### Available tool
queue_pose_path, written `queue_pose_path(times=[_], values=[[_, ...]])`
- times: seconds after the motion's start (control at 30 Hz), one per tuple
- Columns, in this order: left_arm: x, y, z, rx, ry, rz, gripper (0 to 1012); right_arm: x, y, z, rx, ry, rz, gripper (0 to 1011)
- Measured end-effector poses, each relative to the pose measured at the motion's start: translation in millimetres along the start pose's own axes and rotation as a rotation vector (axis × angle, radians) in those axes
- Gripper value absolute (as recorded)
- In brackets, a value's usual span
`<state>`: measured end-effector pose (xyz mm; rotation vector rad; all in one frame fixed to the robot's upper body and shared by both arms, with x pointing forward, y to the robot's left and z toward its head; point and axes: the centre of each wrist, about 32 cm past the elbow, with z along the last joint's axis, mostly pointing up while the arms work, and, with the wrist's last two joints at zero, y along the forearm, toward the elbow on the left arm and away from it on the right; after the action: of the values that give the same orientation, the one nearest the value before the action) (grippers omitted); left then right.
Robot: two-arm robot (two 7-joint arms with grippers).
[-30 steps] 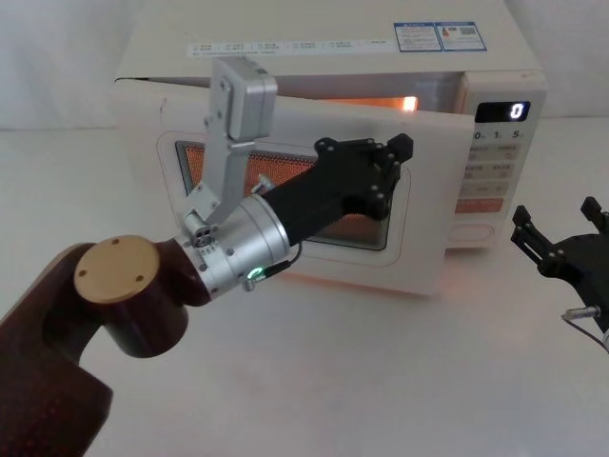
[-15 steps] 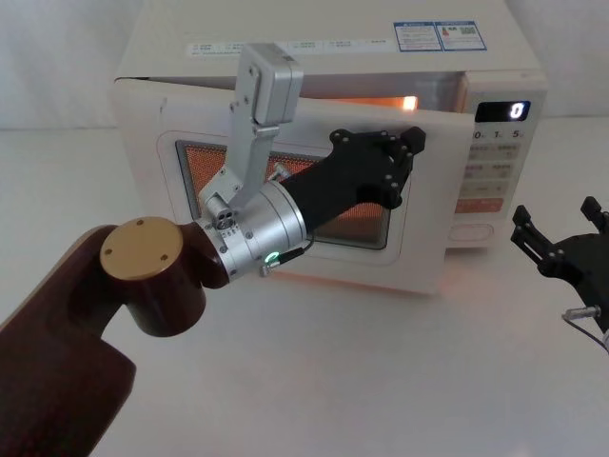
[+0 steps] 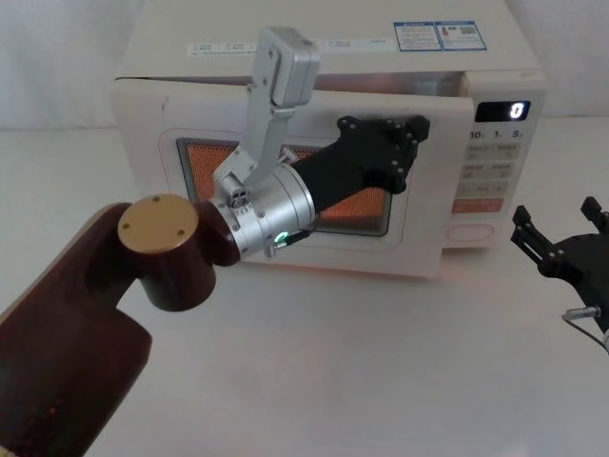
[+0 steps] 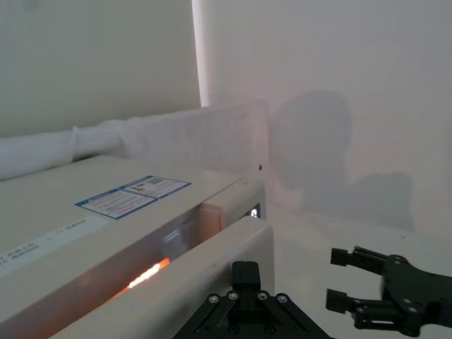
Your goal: Press the button to open the microwave door with one hand; close the microwave door with the other hand.
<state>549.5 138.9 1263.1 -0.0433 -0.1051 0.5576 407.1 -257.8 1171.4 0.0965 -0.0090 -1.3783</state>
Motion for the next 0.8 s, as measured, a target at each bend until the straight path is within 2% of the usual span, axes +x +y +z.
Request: queue_pose_path(times=[0.23,0.8], values=[[6.1,-12,2.8,0.002,-0.005,0.02,0,0.0,0.0,0.0,0.0,0.0,0.0,1000],[16.7,-20,3.0,0.003,-0.009,0.067,0,0.0,0.0,0.0,0.0,0.0,0.0,1000]])
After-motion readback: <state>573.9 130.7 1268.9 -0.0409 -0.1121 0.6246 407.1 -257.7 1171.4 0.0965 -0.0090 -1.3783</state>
